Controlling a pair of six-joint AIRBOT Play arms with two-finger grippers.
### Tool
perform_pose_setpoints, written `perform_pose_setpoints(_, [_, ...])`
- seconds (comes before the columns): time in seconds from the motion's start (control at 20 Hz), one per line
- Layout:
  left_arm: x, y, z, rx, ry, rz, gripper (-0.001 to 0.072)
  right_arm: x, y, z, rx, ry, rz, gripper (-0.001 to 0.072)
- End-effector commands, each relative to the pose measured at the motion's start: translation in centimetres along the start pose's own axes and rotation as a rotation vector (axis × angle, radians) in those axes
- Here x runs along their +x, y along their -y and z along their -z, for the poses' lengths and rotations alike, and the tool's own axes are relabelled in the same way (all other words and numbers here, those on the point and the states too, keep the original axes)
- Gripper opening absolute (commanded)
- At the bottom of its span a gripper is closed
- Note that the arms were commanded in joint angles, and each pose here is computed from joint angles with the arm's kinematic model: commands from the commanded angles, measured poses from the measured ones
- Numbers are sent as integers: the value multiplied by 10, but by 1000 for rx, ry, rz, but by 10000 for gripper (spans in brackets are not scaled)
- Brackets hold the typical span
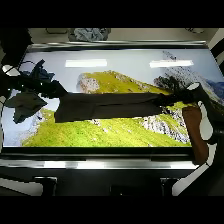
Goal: Fold the shirts.
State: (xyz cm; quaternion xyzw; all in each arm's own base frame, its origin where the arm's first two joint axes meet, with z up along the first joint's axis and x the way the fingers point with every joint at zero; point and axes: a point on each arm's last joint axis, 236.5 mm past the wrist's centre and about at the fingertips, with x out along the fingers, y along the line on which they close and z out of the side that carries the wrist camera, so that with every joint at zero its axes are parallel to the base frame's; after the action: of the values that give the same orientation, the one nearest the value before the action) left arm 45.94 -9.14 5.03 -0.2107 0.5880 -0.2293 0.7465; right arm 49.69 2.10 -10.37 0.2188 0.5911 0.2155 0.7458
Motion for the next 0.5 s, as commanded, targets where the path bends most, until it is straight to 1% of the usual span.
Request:
perform_pose_setpoints(0.0, [18, 33, 10, 70, -40, 17, 393, 5, -20, 0, 5, -6, -49, 56])
perform_pose_setpoints(0.05, [28, 43, 12, 91, -53, 23, 347, -6, -32, -6, -32, 18, -66, 56])
perform_pose_setpoints(0.1, [42, 56, 14, 116, -61, 29, 161, -20, -42, -11, -67, 42, -63, 55])
perform_pose_setpoints(0.15, [58, 67, 15, 140, -58, 32, 46, -37, -56, -15, -109, 65, -62, 55])
perform_pose_setpoints(0.25, [100, 96, 20, 158, -34, 49, 46, -75, -89, -13, -192, 88, -68, 55])
perform_pose_setpoints(0.45, [171, 142, 63, 137, -101, 135, 45, -147, -154, 6, -336, 129, -65, 55])
